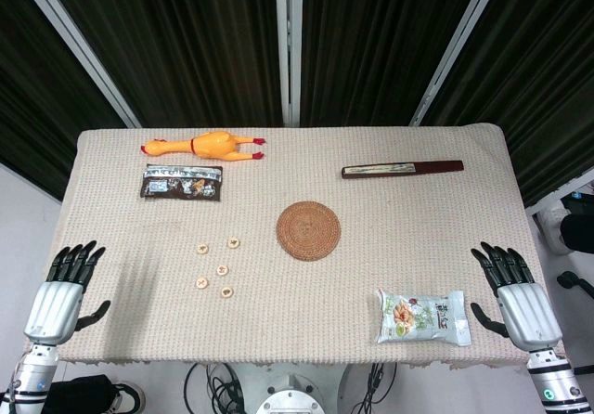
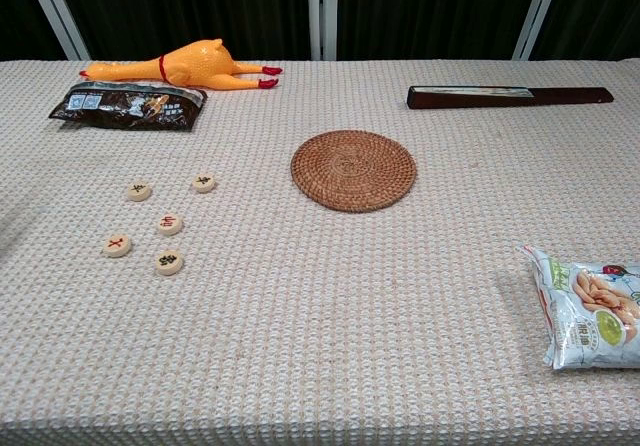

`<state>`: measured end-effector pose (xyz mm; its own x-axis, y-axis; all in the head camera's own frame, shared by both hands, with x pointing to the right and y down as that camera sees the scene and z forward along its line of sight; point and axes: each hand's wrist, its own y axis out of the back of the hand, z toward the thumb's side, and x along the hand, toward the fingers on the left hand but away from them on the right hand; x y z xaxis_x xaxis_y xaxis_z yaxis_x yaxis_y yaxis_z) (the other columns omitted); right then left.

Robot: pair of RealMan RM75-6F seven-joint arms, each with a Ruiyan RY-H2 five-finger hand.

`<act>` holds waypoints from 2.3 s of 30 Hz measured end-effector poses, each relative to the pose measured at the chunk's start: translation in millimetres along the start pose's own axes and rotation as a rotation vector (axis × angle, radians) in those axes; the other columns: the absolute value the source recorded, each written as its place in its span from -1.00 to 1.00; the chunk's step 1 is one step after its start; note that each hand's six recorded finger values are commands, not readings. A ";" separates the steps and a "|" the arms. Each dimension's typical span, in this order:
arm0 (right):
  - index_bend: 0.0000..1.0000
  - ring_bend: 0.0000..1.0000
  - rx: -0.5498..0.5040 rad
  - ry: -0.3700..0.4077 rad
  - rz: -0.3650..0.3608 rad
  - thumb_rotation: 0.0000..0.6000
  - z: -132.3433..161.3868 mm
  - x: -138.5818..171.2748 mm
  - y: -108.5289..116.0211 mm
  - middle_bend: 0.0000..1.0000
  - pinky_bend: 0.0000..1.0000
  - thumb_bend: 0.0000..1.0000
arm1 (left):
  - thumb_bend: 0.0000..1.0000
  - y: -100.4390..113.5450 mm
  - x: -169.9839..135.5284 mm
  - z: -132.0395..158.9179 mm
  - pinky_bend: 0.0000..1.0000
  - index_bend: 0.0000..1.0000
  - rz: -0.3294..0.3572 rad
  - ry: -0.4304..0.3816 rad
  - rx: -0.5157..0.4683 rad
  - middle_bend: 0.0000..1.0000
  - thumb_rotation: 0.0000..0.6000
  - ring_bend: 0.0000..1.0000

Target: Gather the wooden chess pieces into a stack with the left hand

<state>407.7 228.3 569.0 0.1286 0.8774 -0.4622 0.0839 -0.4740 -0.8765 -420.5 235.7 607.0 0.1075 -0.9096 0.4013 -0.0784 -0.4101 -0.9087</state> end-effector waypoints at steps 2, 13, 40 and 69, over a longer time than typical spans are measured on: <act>-1.00 -1.00 -0.005 0.003 -0.004 1.00 0.7 0.8 1.4 -1.00 -1.00 -0.49 | -0.55 -0.2 0.0 1.6 -1.00 -0.86 0.001 -0.007 -0.001 -1.00 1.00 -1.00; -1.00 -1.00 -0.008 0.008 -0.007 1.00 1.6 1.4 2.4 -1.00 -1.00 -0.49 | -0.55 6.5 -2.0 3.2 -1.00 -0.85 0.031 -0.014 -0.004 -0.99 1.00 -1.00; -1.00 -1.00 -0.048 -0.006 -0.057 1.00 -7.6 5.1 18.6 -1.00 -1.00 -0.49 | -0.55 -64.0 37.9 135.9 -1.00 -0.54 -0.225 -0.256 -0.146 -0.78 1.00 -1.00; -1.00 -1.00 -0.060 -0.006 -0.072 1.00 -10.1 9.6 23.9 -1.00 -1.00 -0.49 | -0.33 -97.6 71.0 122.7 -1.00 -0.26 -0.230 -0.166 -0.105 -0.78 1.00 -1.00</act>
<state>420.9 224.7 544.9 0.1144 0.9099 -0.3988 0.1515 -0.4127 -0.8982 -283.6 219.3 710.0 0.2940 -0.7727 0.5626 -0.1347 -0.6162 -0.7759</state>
